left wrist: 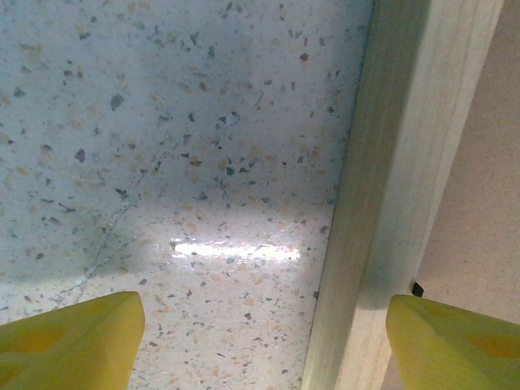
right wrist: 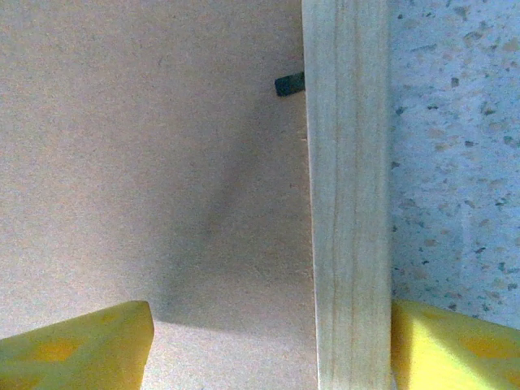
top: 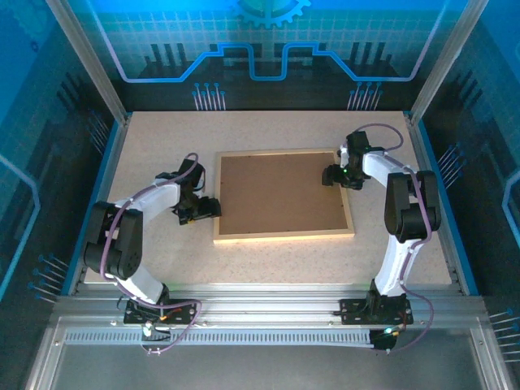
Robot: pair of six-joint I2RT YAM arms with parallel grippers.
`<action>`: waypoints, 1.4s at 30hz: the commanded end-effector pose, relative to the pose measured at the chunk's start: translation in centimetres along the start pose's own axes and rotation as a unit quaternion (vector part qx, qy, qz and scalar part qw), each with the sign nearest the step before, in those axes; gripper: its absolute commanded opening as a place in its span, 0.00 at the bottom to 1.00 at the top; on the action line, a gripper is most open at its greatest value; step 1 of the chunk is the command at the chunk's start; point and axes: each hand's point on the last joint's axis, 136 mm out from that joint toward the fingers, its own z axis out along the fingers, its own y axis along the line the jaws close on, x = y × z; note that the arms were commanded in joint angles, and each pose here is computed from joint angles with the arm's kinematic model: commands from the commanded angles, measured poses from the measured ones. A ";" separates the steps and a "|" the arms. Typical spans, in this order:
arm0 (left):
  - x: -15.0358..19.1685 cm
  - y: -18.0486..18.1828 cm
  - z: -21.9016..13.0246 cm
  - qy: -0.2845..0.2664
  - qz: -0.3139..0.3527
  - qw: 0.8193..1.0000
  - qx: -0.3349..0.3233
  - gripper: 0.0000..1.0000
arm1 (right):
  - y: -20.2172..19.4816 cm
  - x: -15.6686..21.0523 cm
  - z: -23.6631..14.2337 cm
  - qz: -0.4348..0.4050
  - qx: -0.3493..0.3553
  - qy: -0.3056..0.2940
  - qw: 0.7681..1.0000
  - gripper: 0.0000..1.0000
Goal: Put the photo into the frame
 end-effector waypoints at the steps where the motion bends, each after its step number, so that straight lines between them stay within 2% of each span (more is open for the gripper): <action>1: 0.0 -0.5 -0.2 -0.002 -0.012 1.000 0.020 0.79 | 1.4 0.4 0.4 -0.001 -0.025 0.015 1.000 0.75; 23: 1.3 -1.4 2.8 0.036 0.008 0.999 -0.002 0.79 | 1.4 0.3 0.5 0.000 -0.028 0.013 1.000 0.75; 33: 3.6 -1.8 6.0 0.084 0.001 0.996 0.002 0.77 | 1.4 0.2 0.5 -0.001 -0.028 0.013 1.000 0.75; 37: 2.7 -2.6 4.8 0.067 0.007 0.998 0.009 0.78 | 1.4 0.0 0.4 -0.002 -0.027 0.012 1.000 0.75; 42: -0.2 -4.5 1.1 0.017 0.027 0.999 0.029 0.79 | 1.4 0.0 0.3 -0.003 -0.024 0.011 1.000 0.75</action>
